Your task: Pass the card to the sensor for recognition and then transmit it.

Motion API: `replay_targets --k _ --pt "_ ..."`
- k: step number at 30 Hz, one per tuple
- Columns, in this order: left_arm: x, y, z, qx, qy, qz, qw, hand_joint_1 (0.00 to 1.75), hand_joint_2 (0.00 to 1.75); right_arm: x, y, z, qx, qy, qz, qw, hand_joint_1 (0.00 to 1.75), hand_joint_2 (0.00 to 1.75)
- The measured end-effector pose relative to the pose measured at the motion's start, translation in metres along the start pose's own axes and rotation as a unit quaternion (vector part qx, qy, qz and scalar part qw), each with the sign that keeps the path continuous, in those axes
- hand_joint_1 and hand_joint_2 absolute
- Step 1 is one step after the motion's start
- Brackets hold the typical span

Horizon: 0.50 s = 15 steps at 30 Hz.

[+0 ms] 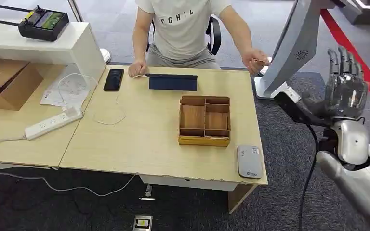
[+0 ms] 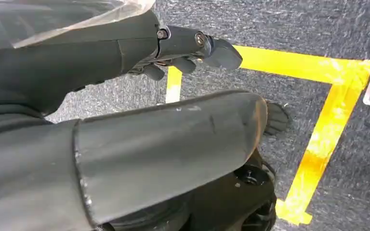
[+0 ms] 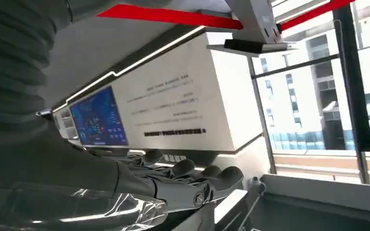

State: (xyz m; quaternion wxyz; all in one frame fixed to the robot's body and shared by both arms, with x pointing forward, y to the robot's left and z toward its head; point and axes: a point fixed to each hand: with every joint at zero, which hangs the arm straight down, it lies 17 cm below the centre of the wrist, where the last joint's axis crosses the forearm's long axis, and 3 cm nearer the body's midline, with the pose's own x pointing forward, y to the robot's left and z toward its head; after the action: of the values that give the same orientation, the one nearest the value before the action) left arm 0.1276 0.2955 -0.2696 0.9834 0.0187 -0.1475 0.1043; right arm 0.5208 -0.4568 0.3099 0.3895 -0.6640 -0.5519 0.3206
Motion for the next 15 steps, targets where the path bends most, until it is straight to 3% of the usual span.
replay_targets --k 15 --pt "-0.006 -0.007 0.001 -0.004 0.01 -0.002 1.0 0.0 0.0 0.067 0.008 0.014 0.004 -0.094 0.05 0.994 0.0 1.75"
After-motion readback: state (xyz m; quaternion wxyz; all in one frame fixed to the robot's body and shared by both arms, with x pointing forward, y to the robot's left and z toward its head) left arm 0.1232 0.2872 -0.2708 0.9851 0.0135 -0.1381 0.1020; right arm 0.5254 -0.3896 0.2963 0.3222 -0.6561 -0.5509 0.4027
